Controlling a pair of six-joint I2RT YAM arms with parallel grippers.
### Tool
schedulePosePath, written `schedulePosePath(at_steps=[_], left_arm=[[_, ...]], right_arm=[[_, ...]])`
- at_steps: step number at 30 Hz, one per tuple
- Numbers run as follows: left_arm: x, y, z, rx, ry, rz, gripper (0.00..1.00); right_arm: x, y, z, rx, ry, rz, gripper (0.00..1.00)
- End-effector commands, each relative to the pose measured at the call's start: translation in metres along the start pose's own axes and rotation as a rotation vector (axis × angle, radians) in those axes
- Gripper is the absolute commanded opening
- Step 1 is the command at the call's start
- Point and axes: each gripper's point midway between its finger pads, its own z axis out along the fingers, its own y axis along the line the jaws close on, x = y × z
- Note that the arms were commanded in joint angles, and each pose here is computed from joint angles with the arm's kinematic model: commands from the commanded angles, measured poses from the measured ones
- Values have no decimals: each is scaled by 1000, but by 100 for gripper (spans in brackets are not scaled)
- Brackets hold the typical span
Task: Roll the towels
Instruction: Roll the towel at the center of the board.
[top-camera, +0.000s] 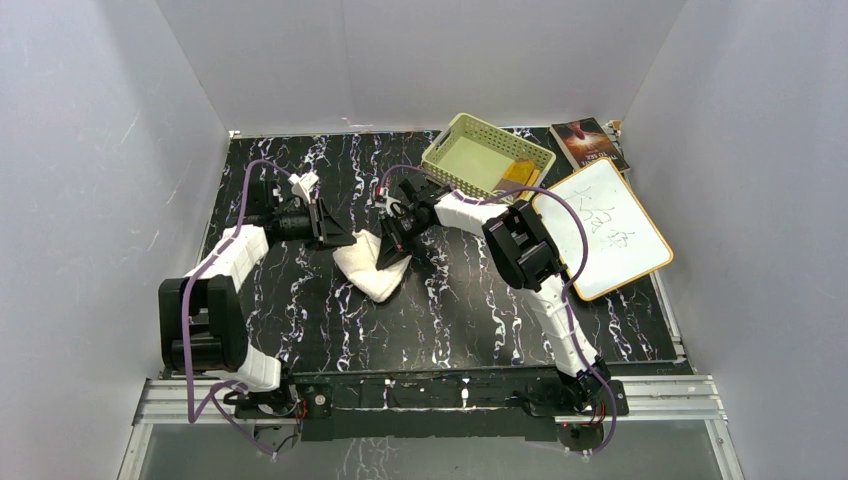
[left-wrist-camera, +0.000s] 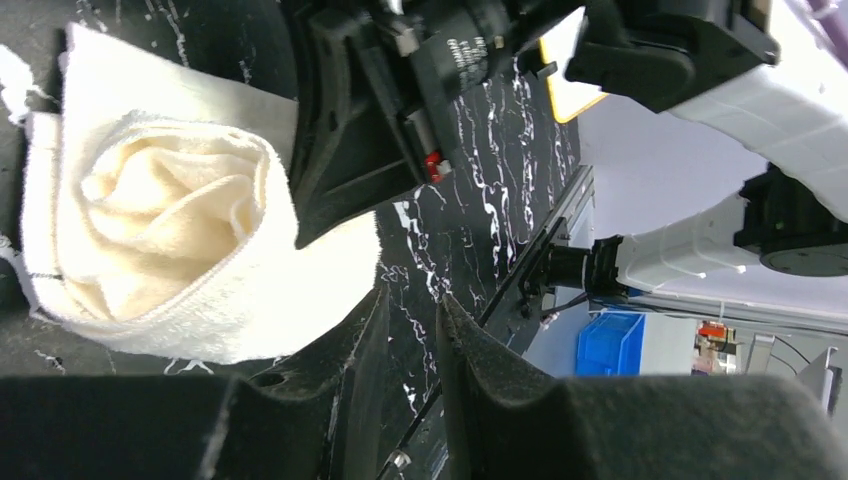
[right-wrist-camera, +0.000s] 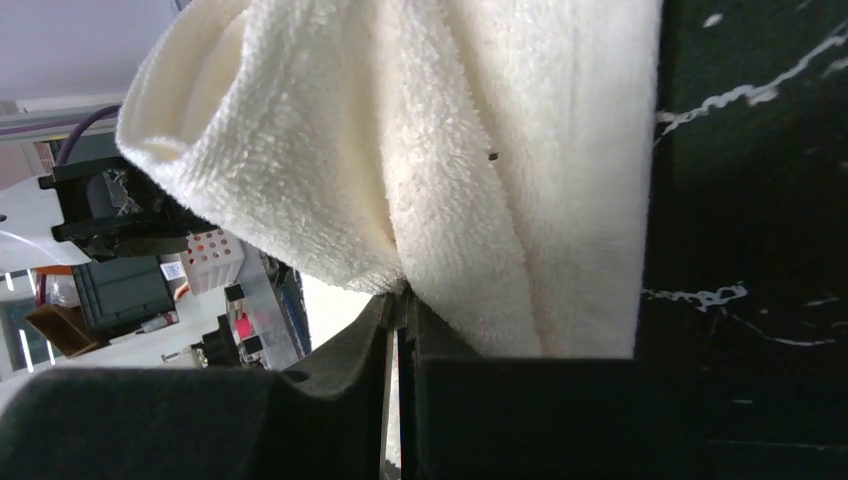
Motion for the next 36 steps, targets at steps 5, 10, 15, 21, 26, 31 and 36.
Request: schedulePosePath(at_steps=[5,10,15,21,26,31,36], left_arm=[[-4,20,5,-74,-67,-48,24],[10,32,28,-65,-62,-91,25],[21,90,44,-241,-87,-176,22],[25,125,47,-370,-84,-215,20],[31,132,48,-387,-66,-227,20],[33,134,50,-386,-46,-235,20],[35,134,51,-380,-30,-240,19]], right_arm=[[-12,15,-7,-100,-56,-22,0],[-21,-8,-5,-14,-79,-15,0],[-43,-1,-27,118,-166,-148,16],[-53,25,-66,348,-298,-398,45],[-45,44,-65,612,-347,-707,54],[-22,61,-35,705,-299,-957,61],[-6,60,-9,766,-258,-1129,63]])
